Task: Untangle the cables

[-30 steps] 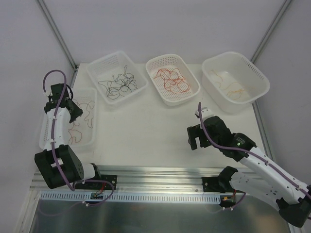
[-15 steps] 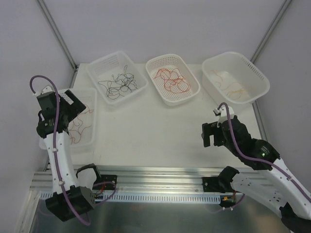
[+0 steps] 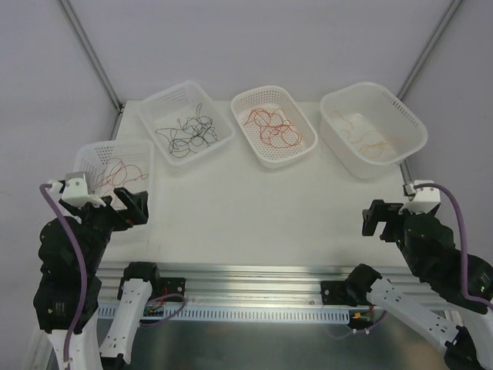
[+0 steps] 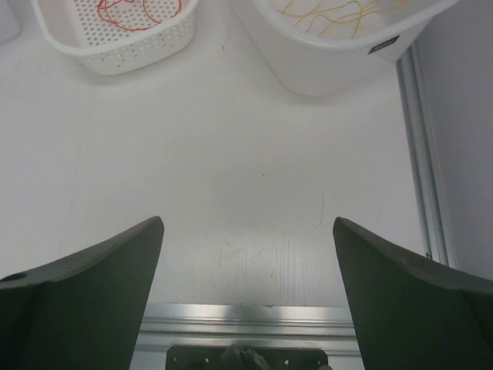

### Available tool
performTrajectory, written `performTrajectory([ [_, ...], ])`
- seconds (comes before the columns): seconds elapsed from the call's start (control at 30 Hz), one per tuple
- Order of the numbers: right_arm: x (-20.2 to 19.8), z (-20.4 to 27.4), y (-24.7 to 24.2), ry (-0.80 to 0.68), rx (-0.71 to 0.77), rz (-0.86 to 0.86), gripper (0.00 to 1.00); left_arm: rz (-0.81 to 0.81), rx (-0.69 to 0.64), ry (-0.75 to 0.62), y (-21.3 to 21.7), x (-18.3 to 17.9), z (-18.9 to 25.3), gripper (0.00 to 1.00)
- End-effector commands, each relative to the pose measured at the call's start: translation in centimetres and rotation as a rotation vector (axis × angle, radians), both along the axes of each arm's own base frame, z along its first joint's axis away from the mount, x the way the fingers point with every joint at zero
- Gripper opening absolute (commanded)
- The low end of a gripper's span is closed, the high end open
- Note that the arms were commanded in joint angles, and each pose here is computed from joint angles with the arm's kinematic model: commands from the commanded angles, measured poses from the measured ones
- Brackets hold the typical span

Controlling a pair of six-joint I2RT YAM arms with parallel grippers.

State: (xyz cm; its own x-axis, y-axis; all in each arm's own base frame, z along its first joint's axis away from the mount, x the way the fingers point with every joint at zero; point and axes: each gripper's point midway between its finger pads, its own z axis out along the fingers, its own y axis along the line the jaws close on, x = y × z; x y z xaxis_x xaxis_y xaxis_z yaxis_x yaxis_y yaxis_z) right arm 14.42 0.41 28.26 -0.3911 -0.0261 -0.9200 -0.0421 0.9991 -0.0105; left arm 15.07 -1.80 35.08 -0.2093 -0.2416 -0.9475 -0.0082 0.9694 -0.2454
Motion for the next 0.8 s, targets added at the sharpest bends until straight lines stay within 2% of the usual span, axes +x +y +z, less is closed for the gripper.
performTrajectory([
  [0.0,-1.2,0.4,-2.7,-0.024,0.013,-0.092,0.97,0.129,0.063,0.094,2.7,-2.4,-3.6,0.99],
  [0.13,-2.3,0.3,-4.1,-0.061,0.049,-0.111,0.97,0.136,0.010,-0.052,3.1,-5.7,-3.6,0.99],
  [0.43,-4.5,0.7,-6.4,-0.212,0.179,-0.098,0.97,0.181,-0.053,-0.261,4.6,-10.0,-3.3,0.99],
  [0.77,-5.7,-0.1,-8.4,-0.332,0.254,-0.122,0.97,0.246,-0.088,-0.277,5.5,-10.2,-5.3,0.99],
])
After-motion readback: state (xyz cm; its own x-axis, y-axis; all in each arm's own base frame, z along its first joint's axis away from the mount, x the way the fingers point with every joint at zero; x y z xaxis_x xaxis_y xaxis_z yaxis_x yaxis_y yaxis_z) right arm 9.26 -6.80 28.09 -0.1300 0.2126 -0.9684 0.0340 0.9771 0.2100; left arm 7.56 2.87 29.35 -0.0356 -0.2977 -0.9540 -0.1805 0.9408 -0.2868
